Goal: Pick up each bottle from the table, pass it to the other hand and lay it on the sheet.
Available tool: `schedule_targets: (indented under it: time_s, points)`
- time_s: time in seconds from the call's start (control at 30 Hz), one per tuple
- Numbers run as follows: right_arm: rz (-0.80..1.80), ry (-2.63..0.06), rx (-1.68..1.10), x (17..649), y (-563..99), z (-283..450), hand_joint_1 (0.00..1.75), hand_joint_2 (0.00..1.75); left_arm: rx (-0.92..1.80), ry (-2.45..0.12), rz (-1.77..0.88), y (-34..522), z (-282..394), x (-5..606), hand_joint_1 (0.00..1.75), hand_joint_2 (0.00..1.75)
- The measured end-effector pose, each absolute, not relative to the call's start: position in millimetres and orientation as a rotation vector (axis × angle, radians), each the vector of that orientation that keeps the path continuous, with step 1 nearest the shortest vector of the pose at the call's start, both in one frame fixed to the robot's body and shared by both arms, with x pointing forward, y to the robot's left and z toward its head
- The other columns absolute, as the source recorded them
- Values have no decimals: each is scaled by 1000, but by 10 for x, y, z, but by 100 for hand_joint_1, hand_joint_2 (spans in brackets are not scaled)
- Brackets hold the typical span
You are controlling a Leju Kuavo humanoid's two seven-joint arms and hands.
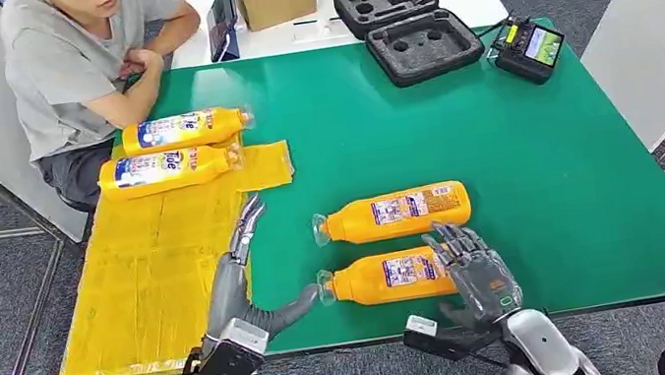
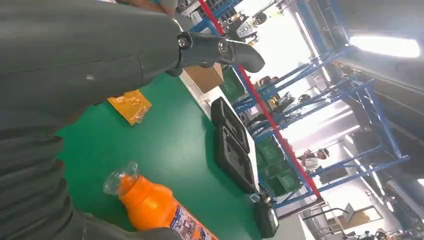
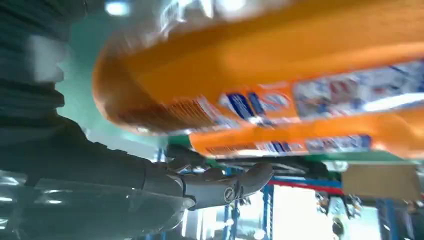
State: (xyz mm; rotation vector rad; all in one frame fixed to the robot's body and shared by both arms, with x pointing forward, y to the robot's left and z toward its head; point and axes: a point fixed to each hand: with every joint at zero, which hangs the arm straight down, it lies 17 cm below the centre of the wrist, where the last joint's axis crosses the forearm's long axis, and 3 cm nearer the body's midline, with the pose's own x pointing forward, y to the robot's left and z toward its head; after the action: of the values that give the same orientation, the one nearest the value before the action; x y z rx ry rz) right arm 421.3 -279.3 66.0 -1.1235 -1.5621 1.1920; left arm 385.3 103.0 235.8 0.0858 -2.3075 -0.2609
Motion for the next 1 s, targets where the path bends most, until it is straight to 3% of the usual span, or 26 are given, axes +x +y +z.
schedule_targets:
  time_s: [0.43,0.47,0.5,1.0]
  points:
    - [1252,-1477,-1161,4469,-2912,519,0,175,83,-2299,-261,1029,2307,3834,0,175]
    - [1254,-1475,-1159,4494,-2915,515,45,175,83,-2300,-261,1031,2305,3829,0,175]
    - [1255,-1475,-1155,4517,-2913,510,171,175,83,-2302,-260,1033,2305,3825,0,175]
    - [1259,-1447,-1101,4667,-2952,387,175,175,79,-2305,-255,1037,2302,3815,0,175]
